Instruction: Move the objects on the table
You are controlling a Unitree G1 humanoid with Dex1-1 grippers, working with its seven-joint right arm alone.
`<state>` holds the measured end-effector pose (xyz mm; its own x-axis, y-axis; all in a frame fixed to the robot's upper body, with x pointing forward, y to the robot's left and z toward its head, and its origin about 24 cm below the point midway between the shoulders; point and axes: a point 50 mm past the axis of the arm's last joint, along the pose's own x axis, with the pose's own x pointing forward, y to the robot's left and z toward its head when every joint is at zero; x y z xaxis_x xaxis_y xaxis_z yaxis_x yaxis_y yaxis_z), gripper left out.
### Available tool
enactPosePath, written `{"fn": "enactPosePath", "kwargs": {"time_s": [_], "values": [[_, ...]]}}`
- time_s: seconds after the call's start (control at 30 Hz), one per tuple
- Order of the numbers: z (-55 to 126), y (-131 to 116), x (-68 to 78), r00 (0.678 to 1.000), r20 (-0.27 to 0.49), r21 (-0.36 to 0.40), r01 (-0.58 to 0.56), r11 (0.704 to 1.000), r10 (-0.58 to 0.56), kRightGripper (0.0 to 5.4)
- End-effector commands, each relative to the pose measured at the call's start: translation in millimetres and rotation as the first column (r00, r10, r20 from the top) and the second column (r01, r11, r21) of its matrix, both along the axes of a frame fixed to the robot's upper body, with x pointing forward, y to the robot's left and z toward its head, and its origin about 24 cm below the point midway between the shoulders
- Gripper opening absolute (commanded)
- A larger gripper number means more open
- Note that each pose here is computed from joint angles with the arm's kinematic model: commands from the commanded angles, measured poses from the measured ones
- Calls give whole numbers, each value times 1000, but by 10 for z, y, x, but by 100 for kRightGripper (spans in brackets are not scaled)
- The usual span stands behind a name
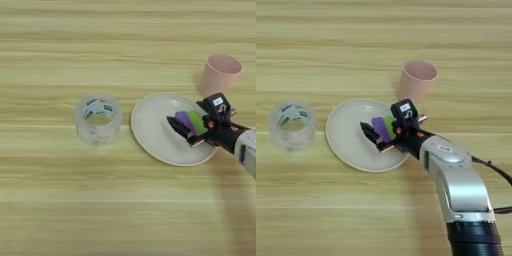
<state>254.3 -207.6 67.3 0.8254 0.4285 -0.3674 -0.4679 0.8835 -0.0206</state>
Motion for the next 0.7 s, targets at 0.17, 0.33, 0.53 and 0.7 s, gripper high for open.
{"fn": "enactPosePath", "kwargs": {"time_s": [0.17,0.33,0.53,0.7], "values": [[313,3,82,998,58,19,-11,1000,10,539],[323,-3,66,1000,29,6,-7,1000,6,539],[278,5,66,999,-44,16,4,1000,-4,539],[200,78,34,997,-77,-21,-33,999,31,539]]}}
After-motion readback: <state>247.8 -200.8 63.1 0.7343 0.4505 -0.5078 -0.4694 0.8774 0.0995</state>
